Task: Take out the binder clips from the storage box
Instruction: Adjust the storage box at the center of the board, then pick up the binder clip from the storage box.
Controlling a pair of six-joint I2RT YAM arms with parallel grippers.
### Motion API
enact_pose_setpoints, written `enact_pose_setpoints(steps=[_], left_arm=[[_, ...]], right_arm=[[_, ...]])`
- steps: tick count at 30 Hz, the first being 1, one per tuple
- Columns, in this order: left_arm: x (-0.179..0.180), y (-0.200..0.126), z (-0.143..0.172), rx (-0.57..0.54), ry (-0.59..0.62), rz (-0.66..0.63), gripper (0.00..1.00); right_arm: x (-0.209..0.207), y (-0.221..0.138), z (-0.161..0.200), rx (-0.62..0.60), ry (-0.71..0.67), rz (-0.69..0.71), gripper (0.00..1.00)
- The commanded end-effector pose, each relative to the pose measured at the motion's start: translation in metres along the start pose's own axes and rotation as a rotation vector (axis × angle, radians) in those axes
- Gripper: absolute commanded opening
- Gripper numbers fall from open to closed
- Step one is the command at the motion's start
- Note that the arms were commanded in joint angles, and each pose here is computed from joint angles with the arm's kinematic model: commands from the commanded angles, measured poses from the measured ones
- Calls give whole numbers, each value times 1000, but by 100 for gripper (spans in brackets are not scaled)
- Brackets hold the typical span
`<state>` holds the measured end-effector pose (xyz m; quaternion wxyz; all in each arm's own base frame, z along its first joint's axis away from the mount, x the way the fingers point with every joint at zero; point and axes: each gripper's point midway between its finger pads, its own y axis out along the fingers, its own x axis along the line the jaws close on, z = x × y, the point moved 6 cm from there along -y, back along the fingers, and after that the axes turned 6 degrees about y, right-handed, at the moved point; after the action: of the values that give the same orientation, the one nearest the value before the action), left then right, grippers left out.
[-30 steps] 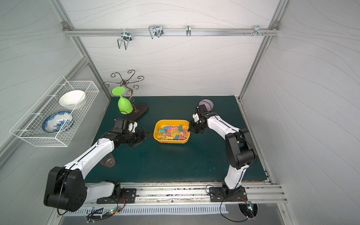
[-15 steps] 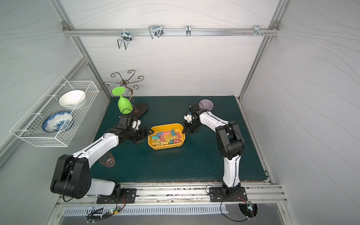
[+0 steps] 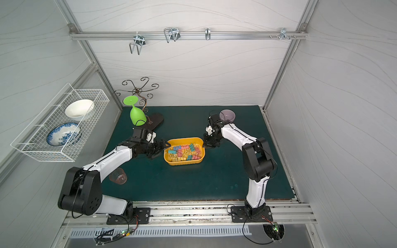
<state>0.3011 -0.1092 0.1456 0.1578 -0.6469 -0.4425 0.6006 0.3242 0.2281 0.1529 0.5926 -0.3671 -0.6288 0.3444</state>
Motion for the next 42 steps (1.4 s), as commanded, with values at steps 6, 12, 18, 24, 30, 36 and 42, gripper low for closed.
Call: enact_pose_setpoints(steps=[6,12,18,24,30,36,42], left_arm=[[-12,11,-21,-36,-6,35,95],[-25,25,-36,-17,0,68,95],[-31,33,-39,8,12,71,95],[-29,40,-41,21,4,81,97],[-30,43,-44,37,-3,73,99],[-12,30,-38,16,-13,-102,99],[-15,11,-29,7,8,-120,99]], right_arm=[[24,-35,-2,-190,-174,-24,35],[44,6,-10,-133,-258,19,37],[43,33,-26,-87,-204,8,42],[34,49,-38,-99,-130,35,43],[29,59,-49,-68,-95,-53,33],[29,62,-48,-35,-105,-55,23],[30,65,-49,-26,-118,-72,20]])
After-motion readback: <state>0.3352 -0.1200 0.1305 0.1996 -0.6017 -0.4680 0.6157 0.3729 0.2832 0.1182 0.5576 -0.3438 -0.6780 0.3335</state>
